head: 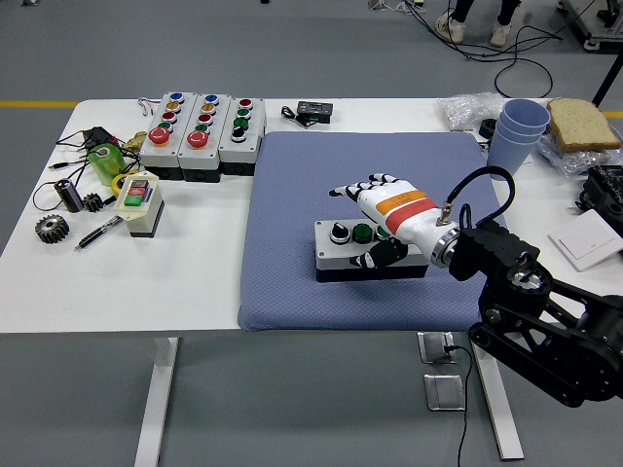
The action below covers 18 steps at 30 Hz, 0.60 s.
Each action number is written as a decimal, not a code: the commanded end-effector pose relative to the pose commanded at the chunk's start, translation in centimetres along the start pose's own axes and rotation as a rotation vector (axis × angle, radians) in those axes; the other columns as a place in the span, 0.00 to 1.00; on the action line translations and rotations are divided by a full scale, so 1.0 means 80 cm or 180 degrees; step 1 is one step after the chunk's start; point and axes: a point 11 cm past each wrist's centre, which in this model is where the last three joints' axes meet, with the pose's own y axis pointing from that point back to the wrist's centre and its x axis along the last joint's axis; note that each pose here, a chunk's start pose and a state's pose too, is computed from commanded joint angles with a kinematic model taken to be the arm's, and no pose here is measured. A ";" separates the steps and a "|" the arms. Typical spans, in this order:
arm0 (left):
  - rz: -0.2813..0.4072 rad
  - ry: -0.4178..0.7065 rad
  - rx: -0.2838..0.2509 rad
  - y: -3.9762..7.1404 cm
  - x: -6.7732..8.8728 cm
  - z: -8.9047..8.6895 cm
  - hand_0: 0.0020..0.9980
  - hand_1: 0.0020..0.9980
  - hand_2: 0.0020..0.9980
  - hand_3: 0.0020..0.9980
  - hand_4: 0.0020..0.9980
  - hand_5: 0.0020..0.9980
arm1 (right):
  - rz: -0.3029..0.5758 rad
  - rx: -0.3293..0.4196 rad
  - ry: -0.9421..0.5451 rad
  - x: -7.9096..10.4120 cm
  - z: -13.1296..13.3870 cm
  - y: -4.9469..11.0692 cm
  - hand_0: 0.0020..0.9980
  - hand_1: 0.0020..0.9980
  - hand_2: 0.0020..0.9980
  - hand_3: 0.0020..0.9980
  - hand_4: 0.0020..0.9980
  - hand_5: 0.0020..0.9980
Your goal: Pick up the button,place it on the desk,press the button,press the button
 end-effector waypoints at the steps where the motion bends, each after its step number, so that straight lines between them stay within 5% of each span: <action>1: 0.0000 0.0000 -0.0001 0.000 0.000 0.000 0.66 0.72 0.77 0.68 0.42 0.75 | 0.0041 0.0003 -0.0036 0.003 -0.001 0.002 0.97 0.80 0.86 0.91 0.96 0.18; 7: 0.0004 0.0020 -0.0011 0.000 0.001 0.001 0.66 0.72 0.77 0.68 0.42 0.75 | 0.0418 -0.0193 -0.0229 0.031 0.022 0.025 0.92 0.74 0.82 0.91 0.96 0.19; 8: 0.0004 0.0024 -0.0013 0.000 0.001 0.001 0.66 0.72 0.77 0.68 0.42 0.75 | 0.0525 -0.0267 -0.0247 0.038 0.032 0.032 0.58 0.52 0.66 0.86 0.95 0.37; 13: 0.0005 0.0033 -0.0019 0.000 0.001 0.002 0.66 0.72 0.77 0.68 0.42 0.75 | 0.0740 -0.0402 -0.0278 0.055 0.056 0.055 0.58 0.52 0.66 0.86 0.95 0.37; 14: 0.0004 0.0034 -0.0020 0.000 0.001 0.002 0.66 0.72 0.77 0.67 0.42 0.75 | 0.0754 -0.0420 -0.0272 0.057 0.060 0.059 0.11 0.00 0.27 0.68 0.93 0.45; 18: 0.0005 0.0025 -0.0015 0.000 0.001 0.001 0.66 0.72 0.77 0.67 0.42 0.75 | 0.0618 -0.0496 -0.0239 0.049 0.073 0.077 0.11 0.00 0.27 0.68 0.93 0.45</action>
